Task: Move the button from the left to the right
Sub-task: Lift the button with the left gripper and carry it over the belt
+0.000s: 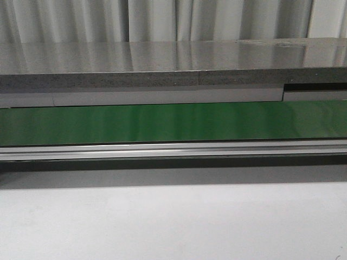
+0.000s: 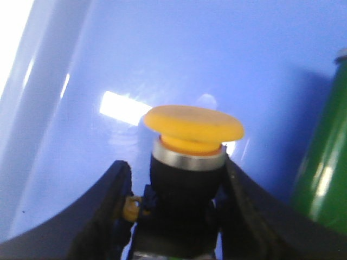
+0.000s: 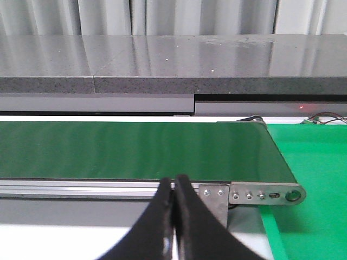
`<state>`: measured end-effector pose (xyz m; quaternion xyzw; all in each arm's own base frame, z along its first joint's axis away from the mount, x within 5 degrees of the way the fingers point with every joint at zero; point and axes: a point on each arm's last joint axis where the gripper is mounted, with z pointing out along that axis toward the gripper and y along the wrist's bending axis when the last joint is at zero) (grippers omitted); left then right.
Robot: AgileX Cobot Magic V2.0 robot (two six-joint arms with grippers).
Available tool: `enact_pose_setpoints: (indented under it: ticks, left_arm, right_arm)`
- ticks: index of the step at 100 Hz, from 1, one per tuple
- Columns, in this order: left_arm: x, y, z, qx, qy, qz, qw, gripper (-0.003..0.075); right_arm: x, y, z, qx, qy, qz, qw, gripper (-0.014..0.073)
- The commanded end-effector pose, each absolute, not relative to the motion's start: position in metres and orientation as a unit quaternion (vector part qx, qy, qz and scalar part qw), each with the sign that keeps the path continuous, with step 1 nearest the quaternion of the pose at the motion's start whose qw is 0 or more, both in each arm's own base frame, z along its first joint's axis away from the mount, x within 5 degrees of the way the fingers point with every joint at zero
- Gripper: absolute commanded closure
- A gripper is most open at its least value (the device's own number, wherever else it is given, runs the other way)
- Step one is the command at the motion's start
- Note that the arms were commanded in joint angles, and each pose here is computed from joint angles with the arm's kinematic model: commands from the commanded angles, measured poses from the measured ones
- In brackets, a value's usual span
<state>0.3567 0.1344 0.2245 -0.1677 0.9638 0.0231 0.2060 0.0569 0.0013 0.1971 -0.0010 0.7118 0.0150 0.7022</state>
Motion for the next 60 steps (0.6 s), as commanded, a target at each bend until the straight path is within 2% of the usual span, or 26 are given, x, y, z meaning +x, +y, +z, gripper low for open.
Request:
enact_pose_setpoints:
  ticks: [1, 29, 60]
  left_arm:
    - [0.359, 0.119, 0.269, -0.146, 0.953, 0.017, 0.263, 0.068]
    - [0.363, 0.071, 0.275, -0.078, 0.967, -0.006, 0.241, 0.068]
    - [0.366, 0.049, 0.274, -0.034, 0.971, -0.01, 0.237, 0.067]
  right_arm:
    - [0.054, 0.001, 0.21, -0.004, 0.671, 0.009, 0.741, 0.0663]
    - [0.054, 0.001, 0.21, -0.004, 0.671, 0.009, 0.741, 0.0663]
    - [0.054, 0.001, 0.21, -0.004, 0.671, 0.009, 0.741, 0.0663]
